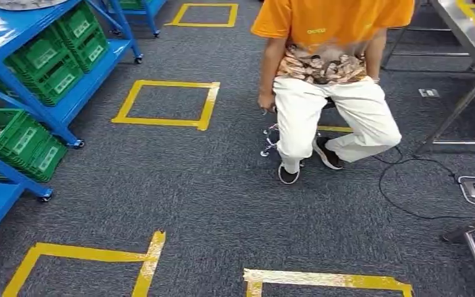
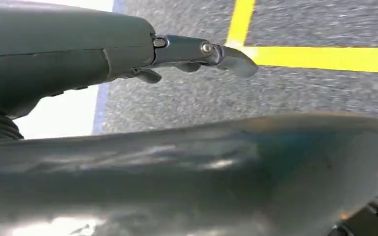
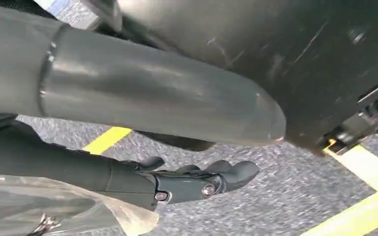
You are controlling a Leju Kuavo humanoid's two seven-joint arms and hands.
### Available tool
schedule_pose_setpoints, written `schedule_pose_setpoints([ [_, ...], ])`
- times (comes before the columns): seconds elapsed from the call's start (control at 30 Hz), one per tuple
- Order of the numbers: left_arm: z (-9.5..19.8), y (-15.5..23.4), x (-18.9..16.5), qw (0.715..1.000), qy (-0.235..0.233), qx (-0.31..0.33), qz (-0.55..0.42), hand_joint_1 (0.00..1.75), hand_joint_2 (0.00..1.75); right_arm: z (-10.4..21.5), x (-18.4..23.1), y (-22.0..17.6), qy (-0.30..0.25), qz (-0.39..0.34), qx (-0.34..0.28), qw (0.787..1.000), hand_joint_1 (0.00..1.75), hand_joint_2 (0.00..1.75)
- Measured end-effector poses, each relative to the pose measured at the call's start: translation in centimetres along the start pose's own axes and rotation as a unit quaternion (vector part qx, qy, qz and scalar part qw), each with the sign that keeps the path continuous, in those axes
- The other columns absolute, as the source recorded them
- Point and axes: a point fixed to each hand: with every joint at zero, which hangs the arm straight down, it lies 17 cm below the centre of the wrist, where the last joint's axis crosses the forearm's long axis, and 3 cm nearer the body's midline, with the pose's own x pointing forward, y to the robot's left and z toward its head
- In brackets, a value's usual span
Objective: Take the parts from the cabinet and place them on the table.
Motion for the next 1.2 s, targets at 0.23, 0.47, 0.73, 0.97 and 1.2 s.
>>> schedule_pose_setpoints([
  [0.23, 0.1, -0.3, 0.1, 1.000, -0.001, -0.002, 0.000, 0.00, 0.00, -0.2, 0.5, -0.5, -0.004, 0.001, -0.001, 1.000, 0.00, 0.00],
  [0.47, 0.0, -0.2, 0.3, 1.000, -0.003, -0.001, -0.001, 0.00, 0.00, 0.0, -0.1, -0.1, 0.002, 0.000, 0.003, 1.000, 0.00, 0.00],
  [0.73, 0.3, -0.8, 0.0, 1.000, 0.003, -0.003, -0.011, 0.00, 0.00, 0.0, -0.4, -0.5, 0.004, 0.001, 0.002, 1.000, 0.00, 0.00],
  [0.97, 0.1, -0.4, 0.1, 1.000, 0.000, -0.001, -0.024, 0.00, 0.00, 0.0, -0.6, -0.1, 0.006, -0.001, 0.008, 1.000, 0.00, 0.00],
  [1.2, 0.1, -0.3, 0.1, 1.000, 0.000, -0.002, -0.027, 0.00, 0.00, -0.1, -0.3, -0.4, 0.004, -0.001, 0.010, 1.000, 0.00, 0.00],
])
